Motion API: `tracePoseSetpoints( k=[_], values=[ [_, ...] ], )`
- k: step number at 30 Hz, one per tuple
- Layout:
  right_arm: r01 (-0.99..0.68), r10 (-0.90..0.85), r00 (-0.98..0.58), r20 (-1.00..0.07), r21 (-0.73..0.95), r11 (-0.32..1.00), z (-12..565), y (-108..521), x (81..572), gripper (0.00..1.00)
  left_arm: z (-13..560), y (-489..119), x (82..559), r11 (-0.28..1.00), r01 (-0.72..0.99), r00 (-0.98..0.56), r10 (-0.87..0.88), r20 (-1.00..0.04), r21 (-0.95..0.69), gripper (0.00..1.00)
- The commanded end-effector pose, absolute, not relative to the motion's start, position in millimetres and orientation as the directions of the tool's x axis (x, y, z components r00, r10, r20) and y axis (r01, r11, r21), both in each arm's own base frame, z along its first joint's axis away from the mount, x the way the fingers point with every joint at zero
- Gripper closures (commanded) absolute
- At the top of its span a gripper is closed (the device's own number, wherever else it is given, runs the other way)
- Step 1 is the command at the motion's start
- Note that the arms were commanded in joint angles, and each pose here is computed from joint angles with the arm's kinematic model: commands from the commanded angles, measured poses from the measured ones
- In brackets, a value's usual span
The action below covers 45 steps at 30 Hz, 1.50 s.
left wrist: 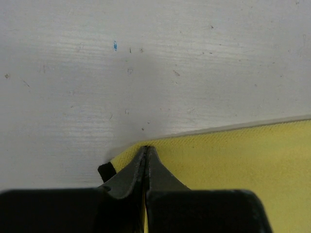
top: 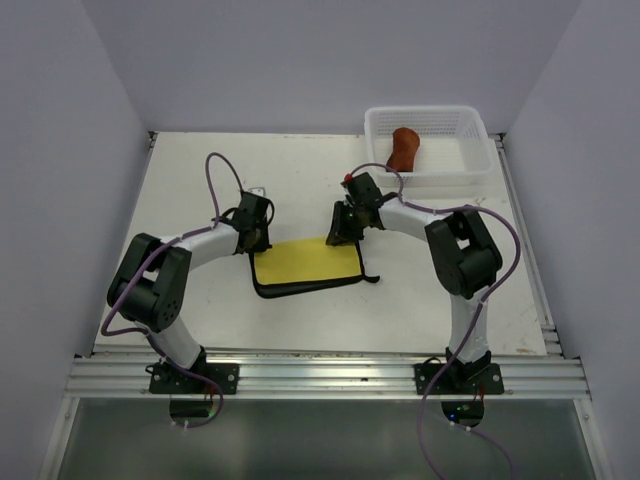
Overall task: Roll the towels
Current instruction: Fold the towel
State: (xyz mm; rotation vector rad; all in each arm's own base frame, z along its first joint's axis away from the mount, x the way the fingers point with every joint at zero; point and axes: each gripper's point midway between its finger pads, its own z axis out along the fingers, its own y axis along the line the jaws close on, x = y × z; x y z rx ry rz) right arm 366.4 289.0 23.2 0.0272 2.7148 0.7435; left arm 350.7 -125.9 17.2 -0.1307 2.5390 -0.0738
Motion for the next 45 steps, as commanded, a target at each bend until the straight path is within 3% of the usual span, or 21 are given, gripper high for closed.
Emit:
tracePoseSetpoints(
  k=[1, 14, 20, 24, 32, 45],
  values=[
    [-0.090, 0.078, -0.929, -0.361, 0.424, 0.901, 37.4, 267.1, 371.6, 0.70, 12.8, -111.8, 348.6, 0.993, -0.119, -0.821, -0.110, -0.560, -0.021, 1.00],
    [-0.069, 0.071, -0.924, -0.377, 0.346, 0.935, 35.6, 241.6, 371.8, 0.64, 16.7, -105.0, 347.0, 0.991, -0.133, -0.818, -0.104, -0.566, 0.009, 1.00],
    [-0.122, 0.066, -0.894, -0.444, 0.382, 0.916, 78.4, 246.9, 376.8, 0.60, 27.9, -110.2, 350.9, 0.993, -0.114, -0.809, -0.102, -0.579, -0.016, 1.00],
    [-0.155, 0.051, -0.858, -0.511, 0.351, 0.923, 106.1, 236.5, 373.4, 0.57, 63.1, -124.1, 363.8, 0.994, -0.063, -0.760, -0.107, -0.641, -0.091, 1.00],
    [-0.144, 0.020, -0.883, -0.469, 0.311, 0.939, 91.2, 219.1, 346.6, 0.58, 106.7, -140.9, 371.1, 0.984, 0.008, -0.707, -0.122, -0.697, -0.180, 0.71],
    [-0.182, -0.075, -0.928, -0.366, 0.269, 0.946, 44.0, 229.2, 314.7, 0.58, 97.0, -111.9, 330.5, 0.976, -0.120, -0.706, -0.212, -0.676, -0.181, 0.59]
  ],
)
